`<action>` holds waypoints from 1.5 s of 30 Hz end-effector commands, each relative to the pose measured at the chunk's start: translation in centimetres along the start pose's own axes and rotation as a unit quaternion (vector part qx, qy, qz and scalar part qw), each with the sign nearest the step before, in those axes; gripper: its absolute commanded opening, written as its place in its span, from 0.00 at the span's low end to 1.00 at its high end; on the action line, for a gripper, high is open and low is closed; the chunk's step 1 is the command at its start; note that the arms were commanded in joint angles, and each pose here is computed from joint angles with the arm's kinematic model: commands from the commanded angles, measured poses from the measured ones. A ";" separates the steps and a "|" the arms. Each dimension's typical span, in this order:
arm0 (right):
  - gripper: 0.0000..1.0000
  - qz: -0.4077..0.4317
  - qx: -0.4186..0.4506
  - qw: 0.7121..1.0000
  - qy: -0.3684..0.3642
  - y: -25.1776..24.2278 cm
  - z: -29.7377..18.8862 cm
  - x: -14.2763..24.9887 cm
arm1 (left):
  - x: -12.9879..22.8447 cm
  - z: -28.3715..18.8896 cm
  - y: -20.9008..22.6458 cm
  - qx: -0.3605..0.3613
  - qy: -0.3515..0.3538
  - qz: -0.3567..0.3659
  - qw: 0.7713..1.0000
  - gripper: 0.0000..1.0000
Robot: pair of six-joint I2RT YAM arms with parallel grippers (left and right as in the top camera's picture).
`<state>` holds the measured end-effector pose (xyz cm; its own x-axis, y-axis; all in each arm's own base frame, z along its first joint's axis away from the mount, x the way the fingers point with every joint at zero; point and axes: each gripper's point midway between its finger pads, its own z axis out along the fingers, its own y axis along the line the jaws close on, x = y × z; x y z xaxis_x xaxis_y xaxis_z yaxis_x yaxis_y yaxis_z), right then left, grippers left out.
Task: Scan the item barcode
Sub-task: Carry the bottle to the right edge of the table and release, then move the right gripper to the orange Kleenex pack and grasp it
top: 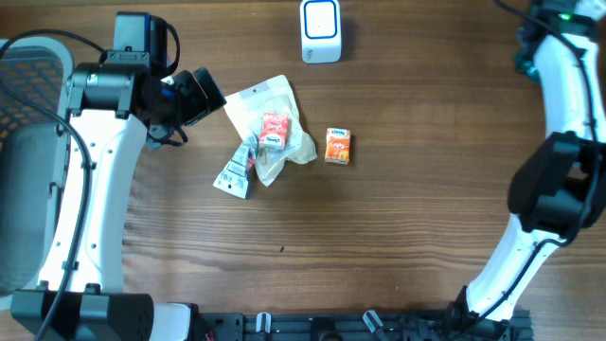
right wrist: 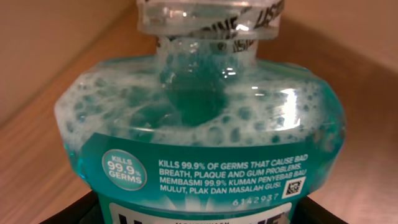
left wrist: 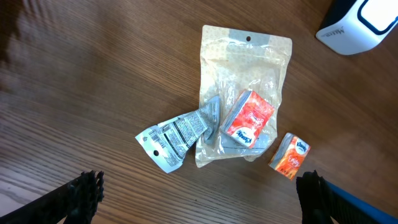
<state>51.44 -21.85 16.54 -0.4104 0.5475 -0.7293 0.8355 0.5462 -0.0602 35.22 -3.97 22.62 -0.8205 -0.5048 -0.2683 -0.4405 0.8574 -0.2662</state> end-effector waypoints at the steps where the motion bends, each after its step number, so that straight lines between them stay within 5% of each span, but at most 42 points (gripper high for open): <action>1: 0.34 0.068 0.069 0.995 -0.003 -6.6 2.0 -2.2 | -0.2 0.1 0.3 -0.006 -0.002 0.002 1.000 1.00; 15: 0.41 0.192 0.161 0.952 0.179 -20.2 17.1 8.8 | -0.2 0.1 0.3 -0.006 -0.002 0.002 1.000 1.00; 16: 0.47 0.195 0.164 0.950 0.179 -20.9 17.2 8.7 | -0.2 0.1 0.3 -0.006 -0.002 0.002 1.000 1.00; 18: 0.82 0.176 0.161 0.954 0.183 -22.0 17.0 7.8 | -0.2 0.1 0.3 -0.006 -0.002 0.002 1.000 1.00; 25: 0.99 0.173 0.078 0.974 0.126 -21.1 8.3 -4.1 | -0.2 0.1 0.3 -0.006 -0.002 0.002 1.000 1.00; 28: 1.00 0.143 -0.160 0.972 0.098 -12.5 -1.5 -9.7 | -0.2 0.1 0.3 -0.006 -0.002 0.002 1.000 1.00; 30: 1.00 0.095 -0.290 0.946 0.111 -6.8 -8.2 -9.6 | -0.2 0.1 0.3 -0.006 -0.002 0.002 1.000 1.00; 33: 1.00 -0.018 -0.429 0.885 0.179 2.2 -17.1 -4.0 | -0.2 0.1 0.3 -0.006 -0.002 0.002 1.000 1.00; 35: 0.92 -0.096 -0.442 0.865 0.216 6.0 -19.9 0.9 | -0.2 0.1 0.3 -0.006 -0.002 0.002 1.000 1.00; 37: 0.53 -0.188 -0.439 0.836 0.269 9.4 -22.8 8.0 | -0.2 0.1 0.3 -0.006 -0.002 0.002 1.000 1.00; 38: 0.41 -0.244 -0.418 0.820 0.305 11.1 -24.1 13.4 | -0.2 0.1 0.3 -0.006 -0.002 0.002 1.000 1.00; 43: 0.33 -0.399 -0.404 0.736 0.370 14.4 -27.6 31.8 | -0.2 0.1 0.3 -0.006 -0.002 0.002 1.000 1.00; 45: 0.28 -0.406 -0.383 0.742 0.373 14.5 -27.4 35.2 | -0.2 0.1 0.3 -0.006 -0.002 0.002 1.000 1.00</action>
<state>40.86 21.45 12.20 -0.9869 -0.1041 -0.1233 -0.1454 0.9050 0.3997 35.23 -3.97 22.61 -0.8205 -0.5048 -0.2683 -0.4405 0.8574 -0.2662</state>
